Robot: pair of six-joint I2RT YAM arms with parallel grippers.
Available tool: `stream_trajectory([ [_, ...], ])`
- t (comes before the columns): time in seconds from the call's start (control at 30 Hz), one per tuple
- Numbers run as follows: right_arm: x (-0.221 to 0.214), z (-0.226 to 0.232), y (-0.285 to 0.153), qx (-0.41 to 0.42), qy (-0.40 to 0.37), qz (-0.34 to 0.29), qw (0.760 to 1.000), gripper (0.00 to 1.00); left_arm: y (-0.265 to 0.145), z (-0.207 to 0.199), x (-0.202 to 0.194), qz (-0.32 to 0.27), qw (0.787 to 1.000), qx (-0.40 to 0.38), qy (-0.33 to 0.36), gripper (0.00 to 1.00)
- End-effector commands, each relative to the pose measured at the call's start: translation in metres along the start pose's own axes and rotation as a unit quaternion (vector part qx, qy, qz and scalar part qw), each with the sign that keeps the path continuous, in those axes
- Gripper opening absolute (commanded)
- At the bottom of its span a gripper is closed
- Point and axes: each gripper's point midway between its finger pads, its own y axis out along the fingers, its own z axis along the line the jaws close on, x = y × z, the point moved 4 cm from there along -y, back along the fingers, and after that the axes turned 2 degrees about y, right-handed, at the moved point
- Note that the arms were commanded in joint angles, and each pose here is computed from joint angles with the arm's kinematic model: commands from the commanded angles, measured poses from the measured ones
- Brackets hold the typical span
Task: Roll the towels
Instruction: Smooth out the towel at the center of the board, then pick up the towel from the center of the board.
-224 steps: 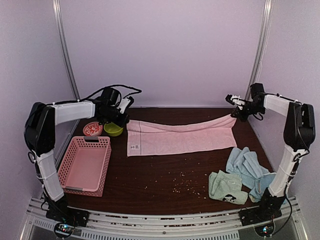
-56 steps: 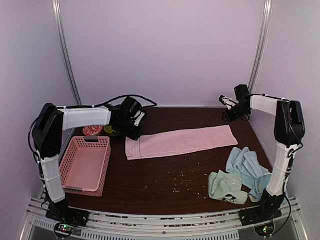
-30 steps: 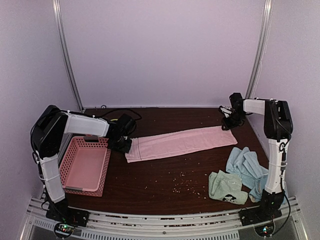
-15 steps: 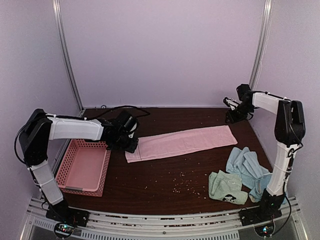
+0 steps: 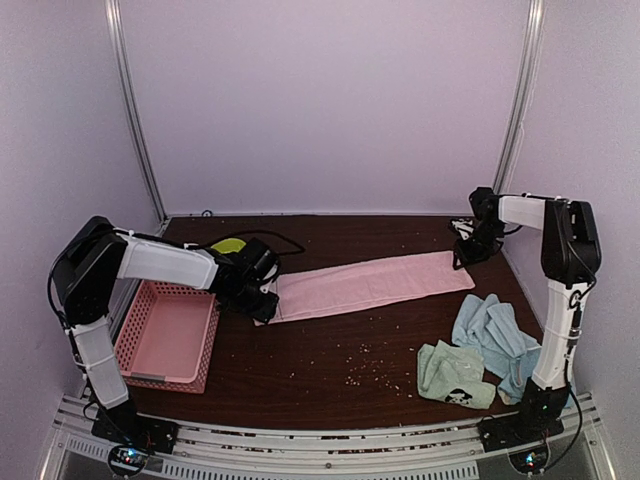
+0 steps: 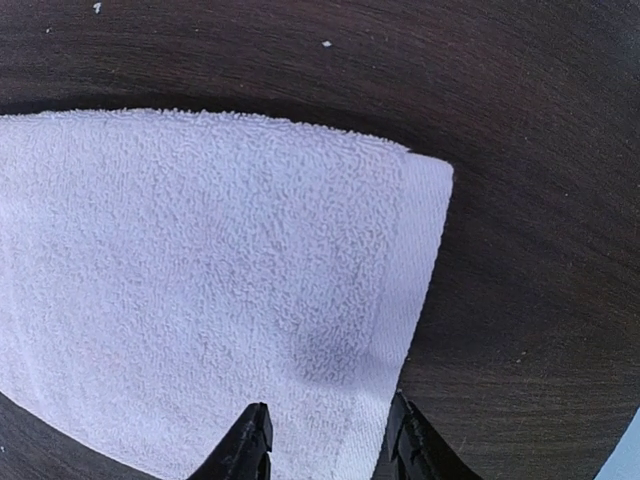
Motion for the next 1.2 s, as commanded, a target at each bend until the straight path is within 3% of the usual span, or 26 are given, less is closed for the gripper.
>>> stream_trajectory([
  [0.0, 0.002, -0.012, 0.001, -0.022, 0.02, 0.003, 1.0, 0.41, -0.004, 0.001, 0.009, -0.016, 1.0, -0.001, 0.001, 0.43],
  [0.4, 0.006, -0.017, 0.015, -0.004, 0.026, 0.012, 1.0, 0.44, -0.001, 0.0, 0.002, -0.006, 1.0, -0.006, -0.006, 0.41],
  [0.67, -0.005, -0.005, 0.035, 0.013, 0.017, 0.043, 0.999, 0.4, 0.001, 0.0, 0.004, -0.011, 1.0, -0.003, -0.001, 0.41],
  [1.0, -0.008, -0.006, 0.04, 0.004, 0.019, 0.053, 0.998, 0.2, 0.004, 0.001, 0.007, -0.011, 1.0, 0.003, 0.003, 0.41],
  [1.17, 0.004, -0.016, 0.024, 0.001, 0.018, 0.037, 0.999, 0.0, -0.006, -0.002, 0.016, -0.029, 1.0, -0.01, 0.005, 0.4],
])
